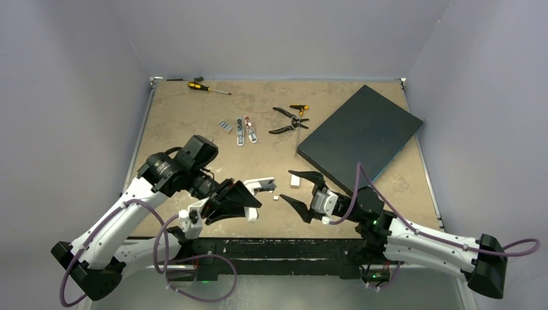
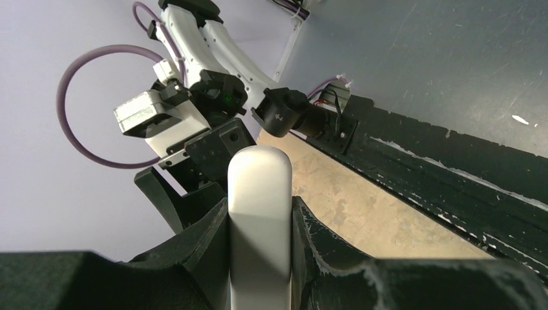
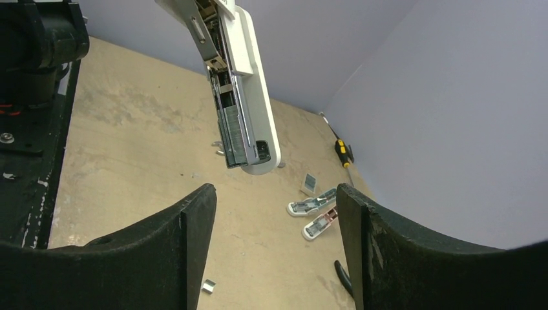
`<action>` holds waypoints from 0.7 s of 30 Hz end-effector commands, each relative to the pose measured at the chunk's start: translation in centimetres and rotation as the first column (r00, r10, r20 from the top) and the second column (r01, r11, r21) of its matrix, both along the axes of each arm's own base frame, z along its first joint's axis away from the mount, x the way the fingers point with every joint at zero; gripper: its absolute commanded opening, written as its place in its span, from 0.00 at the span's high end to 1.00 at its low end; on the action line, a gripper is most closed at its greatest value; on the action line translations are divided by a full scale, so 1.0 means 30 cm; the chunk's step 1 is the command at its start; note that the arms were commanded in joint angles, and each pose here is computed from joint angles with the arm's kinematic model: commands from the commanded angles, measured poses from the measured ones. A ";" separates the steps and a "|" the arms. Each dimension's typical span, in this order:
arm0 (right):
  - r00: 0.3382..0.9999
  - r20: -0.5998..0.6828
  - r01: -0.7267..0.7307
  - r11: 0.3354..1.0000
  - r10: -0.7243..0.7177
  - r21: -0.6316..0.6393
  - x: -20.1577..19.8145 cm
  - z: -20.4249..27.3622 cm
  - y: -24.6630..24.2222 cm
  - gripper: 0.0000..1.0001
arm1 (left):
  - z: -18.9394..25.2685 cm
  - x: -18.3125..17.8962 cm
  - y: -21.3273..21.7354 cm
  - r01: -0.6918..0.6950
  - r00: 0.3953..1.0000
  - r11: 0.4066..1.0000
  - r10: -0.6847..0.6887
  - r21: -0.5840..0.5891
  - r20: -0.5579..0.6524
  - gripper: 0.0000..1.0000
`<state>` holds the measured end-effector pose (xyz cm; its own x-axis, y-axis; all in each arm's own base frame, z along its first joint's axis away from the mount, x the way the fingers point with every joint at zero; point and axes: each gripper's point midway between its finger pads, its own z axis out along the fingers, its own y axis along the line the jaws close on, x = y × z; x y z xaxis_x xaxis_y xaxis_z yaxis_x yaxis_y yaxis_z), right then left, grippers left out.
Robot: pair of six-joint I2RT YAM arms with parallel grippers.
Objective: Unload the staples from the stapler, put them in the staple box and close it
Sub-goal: Unload the staple at the center of the board.
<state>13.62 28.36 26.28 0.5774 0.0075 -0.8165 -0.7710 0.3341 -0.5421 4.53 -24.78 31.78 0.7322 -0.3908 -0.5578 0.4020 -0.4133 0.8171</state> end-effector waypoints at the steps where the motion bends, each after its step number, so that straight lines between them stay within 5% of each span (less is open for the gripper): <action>1: 1.000 -0.014 0.016 0.999 -0.015 0.043 0.011 0.058 0.002 0.30 | 0.001 0.022 -0.002 -0.011 1.000 0.999 0.012 -0.034 0.028 1.00; 15: 0.999 0.022 0.039 0.999 -0.039 -0.025 0.031 0.008 0.012 0.30 | -0.043 0.129 0.012 -0.140 0.989 0.990 0.141 0.032 -0.040 1.00; 21: 0.998 0.008 0.067 0.997 -0.067 -0.030 0.056 -0.011 0.020 0.26 | -0.065 0.256 0.017 -0.384 0.921 0.919 0.388 0.090 -0.025 1.00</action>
